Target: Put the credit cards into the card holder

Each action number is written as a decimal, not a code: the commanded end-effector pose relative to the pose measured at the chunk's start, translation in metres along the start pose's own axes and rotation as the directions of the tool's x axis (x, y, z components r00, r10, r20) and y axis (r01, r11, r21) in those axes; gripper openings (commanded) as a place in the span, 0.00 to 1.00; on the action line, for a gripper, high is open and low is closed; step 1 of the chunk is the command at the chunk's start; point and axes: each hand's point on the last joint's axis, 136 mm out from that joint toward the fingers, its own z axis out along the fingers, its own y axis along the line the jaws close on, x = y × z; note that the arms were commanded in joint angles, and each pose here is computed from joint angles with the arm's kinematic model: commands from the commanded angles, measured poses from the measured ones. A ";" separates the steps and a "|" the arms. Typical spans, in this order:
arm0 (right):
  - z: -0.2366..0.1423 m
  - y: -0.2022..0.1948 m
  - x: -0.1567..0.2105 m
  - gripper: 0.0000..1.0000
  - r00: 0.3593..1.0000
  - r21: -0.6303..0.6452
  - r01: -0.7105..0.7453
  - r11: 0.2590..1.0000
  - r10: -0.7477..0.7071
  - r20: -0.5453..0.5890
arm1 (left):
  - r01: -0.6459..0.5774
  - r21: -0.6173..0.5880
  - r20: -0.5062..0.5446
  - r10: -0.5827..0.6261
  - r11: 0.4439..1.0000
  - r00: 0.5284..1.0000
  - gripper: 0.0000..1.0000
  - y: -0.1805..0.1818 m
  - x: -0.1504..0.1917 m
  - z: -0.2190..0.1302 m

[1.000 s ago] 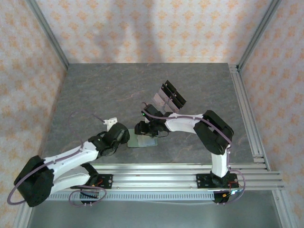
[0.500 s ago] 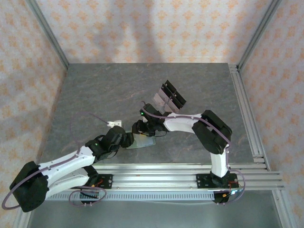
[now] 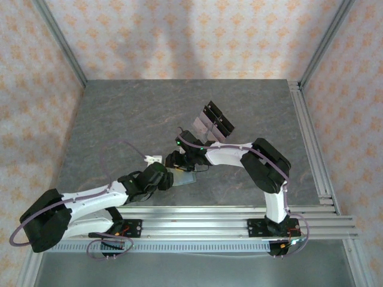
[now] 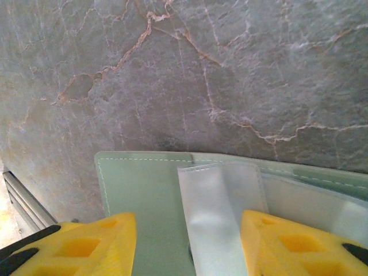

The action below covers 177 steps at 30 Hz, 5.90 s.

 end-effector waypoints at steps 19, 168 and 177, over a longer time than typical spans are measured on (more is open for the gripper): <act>-0.003 0.015 -0.004 0.51 1.000 -0.032 0.009 0.999 -0.008 0.021 | -0.093 -0.127 0.025 0.097 0.988 0.995 0.55 -0.003 -0.004 0.020; -0.103 -0.096 0.009 0.56 0.966 0.426 0.060 0.903 -0.160 0.202 | -0.078 -0.246 0.040 0.090 0.966 0.995 0.67 0.019 -0.015 0.022; -0.119 -0.132 -0.001 0.56 0.960 0.472 -0.008 0.882 -0.125 0.251 | -0.098 -0.244 0.021 0.106 0.965 0.994 0.66 0.013 -0.017 0.029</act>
